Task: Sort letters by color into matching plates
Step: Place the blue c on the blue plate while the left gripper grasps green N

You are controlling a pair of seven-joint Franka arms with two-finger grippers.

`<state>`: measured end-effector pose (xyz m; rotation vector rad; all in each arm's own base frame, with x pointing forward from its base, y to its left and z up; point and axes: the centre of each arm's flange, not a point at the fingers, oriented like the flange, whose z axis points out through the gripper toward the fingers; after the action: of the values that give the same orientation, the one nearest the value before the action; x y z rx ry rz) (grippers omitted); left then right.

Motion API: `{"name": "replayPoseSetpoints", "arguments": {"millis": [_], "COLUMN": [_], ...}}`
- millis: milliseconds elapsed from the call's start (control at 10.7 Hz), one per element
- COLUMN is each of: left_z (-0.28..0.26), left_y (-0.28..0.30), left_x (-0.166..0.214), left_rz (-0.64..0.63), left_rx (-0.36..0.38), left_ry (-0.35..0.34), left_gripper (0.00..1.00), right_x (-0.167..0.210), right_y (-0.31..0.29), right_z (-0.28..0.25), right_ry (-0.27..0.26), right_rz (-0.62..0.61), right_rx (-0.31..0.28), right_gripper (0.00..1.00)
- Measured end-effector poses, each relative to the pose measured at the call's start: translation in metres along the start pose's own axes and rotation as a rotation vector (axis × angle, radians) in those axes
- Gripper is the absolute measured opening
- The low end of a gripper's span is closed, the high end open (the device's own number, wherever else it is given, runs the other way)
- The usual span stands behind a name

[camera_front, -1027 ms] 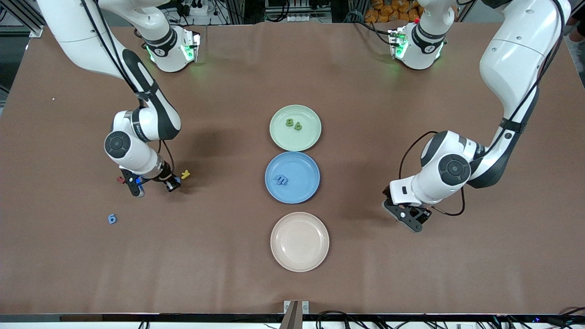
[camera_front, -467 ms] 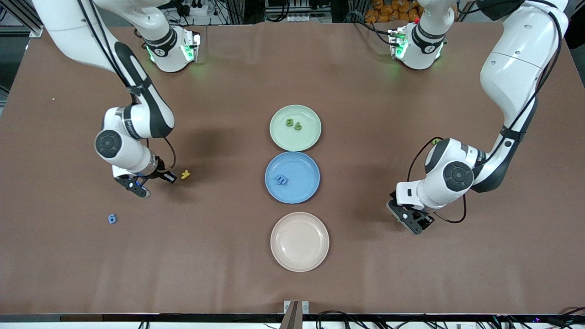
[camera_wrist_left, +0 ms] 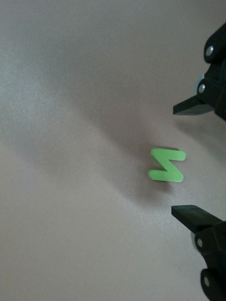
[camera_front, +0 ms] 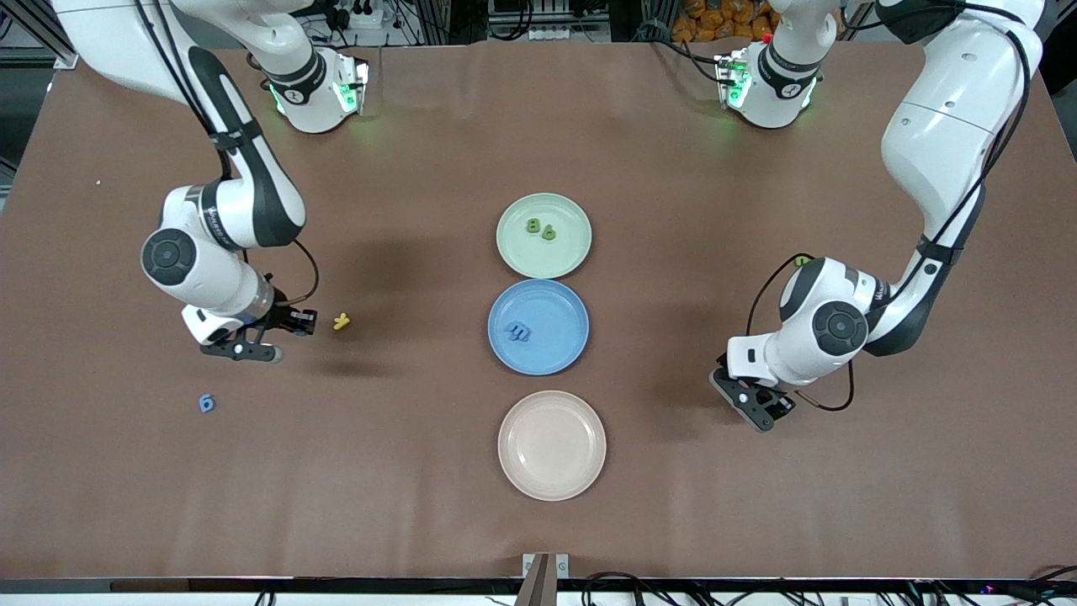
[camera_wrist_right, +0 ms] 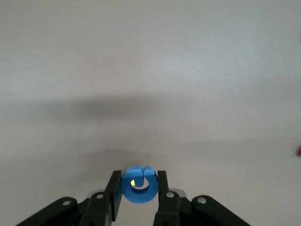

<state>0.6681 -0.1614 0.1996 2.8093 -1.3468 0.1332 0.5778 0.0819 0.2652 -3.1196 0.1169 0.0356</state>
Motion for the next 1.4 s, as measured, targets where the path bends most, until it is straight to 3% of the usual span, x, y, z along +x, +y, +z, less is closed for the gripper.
{"name": "replayPoseSetpoints", "arguments": {"millis": [280, 840, 934, 1027, 1214, 1400], "left_z": [0.014, 0.023, 0.022, 0.022, 0.02, 0.019], "left_y": [-0.005, -0.002, 0.0, 0.002, 0.004, 0.003], "left_x": [-0.007, -0.006, -0.004, -0.001, 0.002, 0.002], "left_rz": [-0.009, -0.004, 0.001, 0.005, 0.01, 0.01], "left_rx": [0.001, -0.003, -0.002, -0.002, 0.001, 0.002], "left_ry": [-0.002, -0.002, 0.0, 0.001, 0.004, 0.005], "left_gripper": [0.83, 0.7, 0.63, 0.61, 0.42, 0.33], "right_x": [-0.002, -0.026, -0.033, -0.037, -0.043, -0.049], "right_y": [-0.073, -0.246, -0.271, -0.291, -0.317, -0.335], "right_z": [-0.018, -0.021, -0.014, -0.008, 0.004, 0.02], "right_ry": [0.043, 0.094, 0.094, 0.095, 0.092, 0.081], "right_rz": [-0.217, -0.506, -0.544, -0.57, -0.606, -0.63], "right_rx": [0.022, 0.057, 0.062, 0.067, 0.072, 0.072], "right_gripper": [0.34, 0.34, 0.34, 0.34, 0.34, 0.34]}}
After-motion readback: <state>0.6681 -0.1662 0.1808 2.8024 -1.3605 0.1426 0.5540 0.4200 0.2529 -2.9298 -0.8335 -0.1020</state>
